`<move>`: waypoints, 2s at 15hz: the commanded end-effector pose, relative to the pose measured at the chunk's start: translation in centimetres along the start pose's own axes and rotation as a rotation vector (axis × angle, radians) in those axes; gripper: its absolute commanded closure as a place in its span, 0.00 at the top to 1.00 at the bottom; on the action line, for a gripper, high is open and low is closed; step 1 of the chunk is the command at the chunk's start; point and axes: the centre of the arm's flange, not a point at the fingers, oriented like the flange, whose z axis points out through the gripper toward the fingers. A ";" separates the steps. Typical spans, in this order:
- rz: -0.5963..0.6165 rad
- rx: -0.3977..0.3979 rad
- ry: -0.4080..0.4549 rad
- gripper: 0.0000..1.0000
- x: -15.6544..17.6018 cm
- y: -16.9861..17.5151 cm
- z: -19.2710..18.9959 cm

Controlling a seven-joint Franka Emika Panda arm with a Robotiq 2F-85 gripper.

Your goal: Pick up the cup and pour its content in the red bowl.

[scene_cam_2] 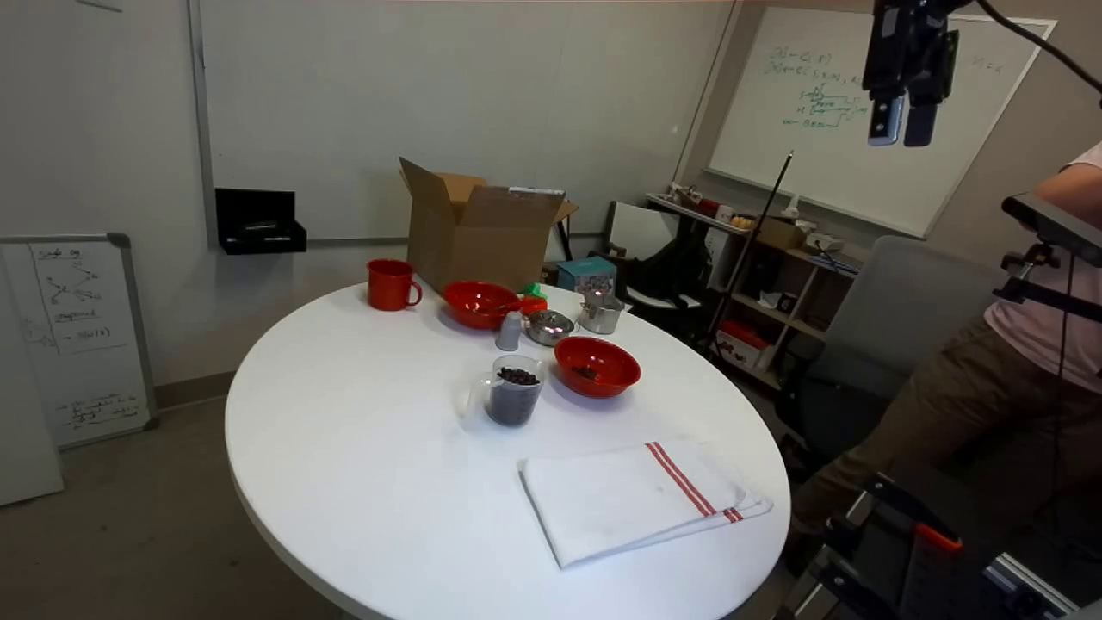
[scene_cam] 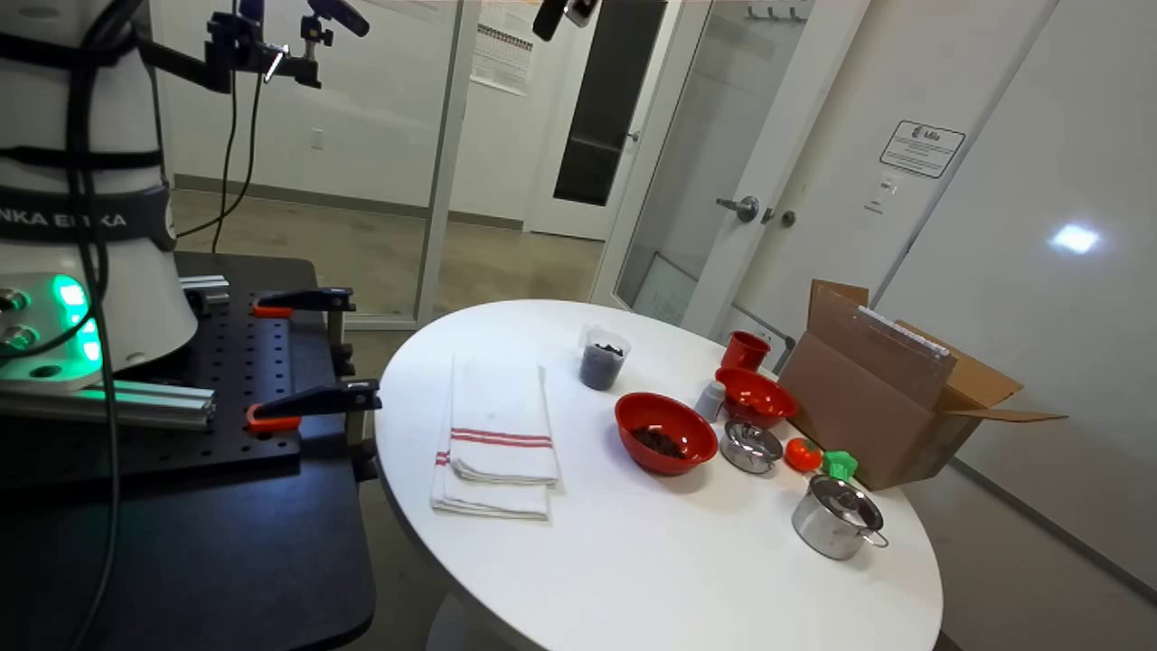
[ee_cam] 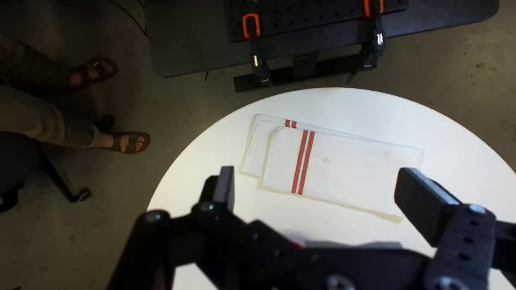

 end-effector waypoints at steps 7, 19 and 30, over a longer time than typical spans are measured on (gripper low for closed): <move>0.468 0.136 0.172 1.00 7.5 -3.4 0.5; 0.753 0.108 0.096 1.00 10.3 -5.3 2.3; 1.239 0.043 0.098 1.00 19.9 -13.0 4.0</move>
